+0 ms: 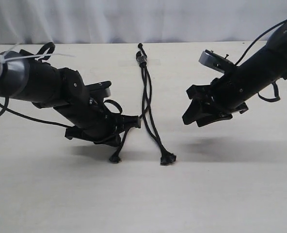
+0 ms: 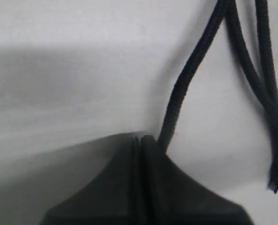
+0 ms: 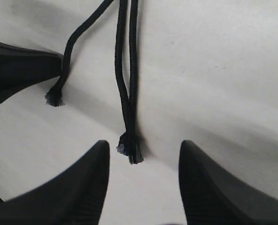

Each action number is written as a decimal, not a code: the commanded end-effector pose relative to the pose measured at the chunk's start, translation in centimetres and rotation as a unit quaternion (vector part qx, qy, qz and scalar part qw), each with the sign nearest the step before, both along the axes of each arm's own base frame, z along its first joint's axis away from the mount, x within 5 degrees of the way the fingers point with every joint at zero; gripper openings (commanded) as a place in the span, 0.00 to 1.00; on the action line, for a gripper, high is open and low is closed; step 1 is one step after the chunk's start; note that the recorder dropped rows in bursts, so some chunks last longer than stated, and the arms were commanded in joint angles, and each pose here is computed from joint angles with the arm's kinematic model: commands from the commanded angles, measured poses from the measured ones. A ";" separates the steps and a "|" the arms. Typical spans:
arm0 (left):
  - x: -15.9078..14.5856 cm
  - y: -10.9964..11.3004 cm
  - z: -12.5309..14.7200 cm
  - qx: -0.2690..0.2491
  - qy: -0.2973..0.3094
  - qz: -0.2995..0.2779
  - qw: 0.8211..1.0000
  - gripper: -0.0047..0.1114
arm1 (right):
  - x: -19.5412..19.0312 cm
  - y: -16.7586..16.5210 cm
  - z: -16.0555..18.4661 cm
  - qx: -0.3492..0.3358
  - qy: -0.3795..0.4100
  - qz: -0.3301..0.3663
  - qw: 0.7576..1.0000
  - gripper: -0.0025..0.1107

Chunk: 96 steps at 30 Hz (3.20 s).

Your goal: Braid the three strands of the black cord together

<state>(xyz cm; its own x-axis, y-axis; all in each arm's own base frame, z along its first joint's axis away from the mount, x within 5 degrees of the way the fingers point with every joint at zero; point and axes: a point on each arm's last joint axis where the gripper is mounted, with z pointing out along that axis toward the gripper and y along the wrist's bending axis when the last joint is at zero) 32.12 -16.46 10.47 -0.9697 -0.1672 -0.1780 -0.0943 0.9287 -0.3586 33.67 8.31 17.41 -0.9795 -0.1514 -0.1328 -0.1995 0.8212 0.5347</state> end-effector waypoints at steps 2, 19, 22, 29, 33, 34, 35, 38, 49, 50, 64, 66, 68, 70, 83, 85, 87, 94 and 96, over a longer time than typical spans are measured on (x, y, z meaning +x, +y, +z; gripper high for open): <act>-0.4 -0.7 -0.2 0.001 0.002 -0.008 1.000 0.04 | -0.1 -0.2 0.1 -0.006 -0.006 -0.003 1.000 0.42; -2.1 -1.8 4.5 0.013 -0.024 -0.099 0.995 0.04 | -1.3 -0.9 4.4 -0.037 -0.057 -0.016 0.998 0.42; -2.1 0.7 7.7 0.041 -0.052 -0.119 0.991 0.04 | -2.7 -1.8 5.5 -0.081 -0.064 -0.018 0.995 0.37; -5.0 12.4 14.9 0.099 -0.039 -0.030 0.994 0.04 | -8.9 -4.7 6.5 -0.203 -0.087 -0.067 0.973 0.06; -11.7 16.7 18.9 0.125 -0.150 0.030 0.980 0.04 | -13.6 -6.1 10.0 -0.229 -0.179 -0.117 0.950 0.06; -14.0 17.1 19.8 0.143 -0.200 0.040 0.969 0.04 | -15.1 -6.3 11.2 -0.218 -0.228 -0.131 0.940 0.06; -15.7 17.1 20.4 0.150 -0.239 0.048 0.958 0.04 | -16.6 -6.4 12.2 -0.205 -0.275 -0.145 0.928 0.06; -22.0 17.2 22.8 0.196 -0.381 0.060 0.902 0.04 | -21.5 -6.6 14.3 -0.145 -0.405 -0.189 0.883 0.06; -34.9 16.3 24.9 0.210 -0.614 0.104 0.754 0.04 | -33.0 -7.7 16.4 -0.062 -0.608 -0.237 0.755 0.06; -34.9 16.3 24.9 0.210 -0.615 0.104 0.752 0.04 | -33.8 -7.7 16.5 -0.056 -0.622 -0.239 0.743 0.06; -29.8 18.2 17.1 0.356 -0.534 0.059 0.764 0.04 | -29.1 -7.6 6.8 -0.063 -0.620 -0.257 0.738 0.06; -29.1 18.0 15.9 0.350 -0.540 0.051 0.764 0.04 | -28.6 -7.6 4.3 -0.075 -0.594 -0.252 0.760 0.06; -28.6 17.9 14.6 0.331 -0.536 0.050 0.775 0.04 | -28.3 -7.6 2.0 -0.086 -0.568 -0.248 0.780 0.06; -28.2 17.5 13.3 0.293 -0.525 0.057 0.797 0.04 | -28.3 -7.5 1.3 -0.090 -0.557 -0.245 0.788 0.06; -27.0 16.1 7.9 0.121 -0.484 0.112 0.860 0.04 | -28.4 -7.4 0.6 -0.088 -0.524 -0.245 0.811 0.06; -27.0 16.0 6.9 0.113 -0.460 0.111 0.874 0.04 | -28.4 -7.4 0.6 -0.088 -0.524 -0.245 0.811 0.06; -27.0 16.0 6.9 0.110 -0.459 0.113 0.875 0.04 | -28.4 -7.4 0.6 -0.088 -0.524 -0.245 0.811 0.06; -27.0 16.0 6.9 0.110 -0.459 0.113 0.875 0.04 | -28.4 -7.4 0.6 -0.088 -0.524 -0.245 0.811 0.06; -27.0 16.0 6.9 0.110 -0.459 0.113 0.875 0.04 | -28.4 -7.4 0.6 -0.088 -0.524 -0.245 0.811 0.06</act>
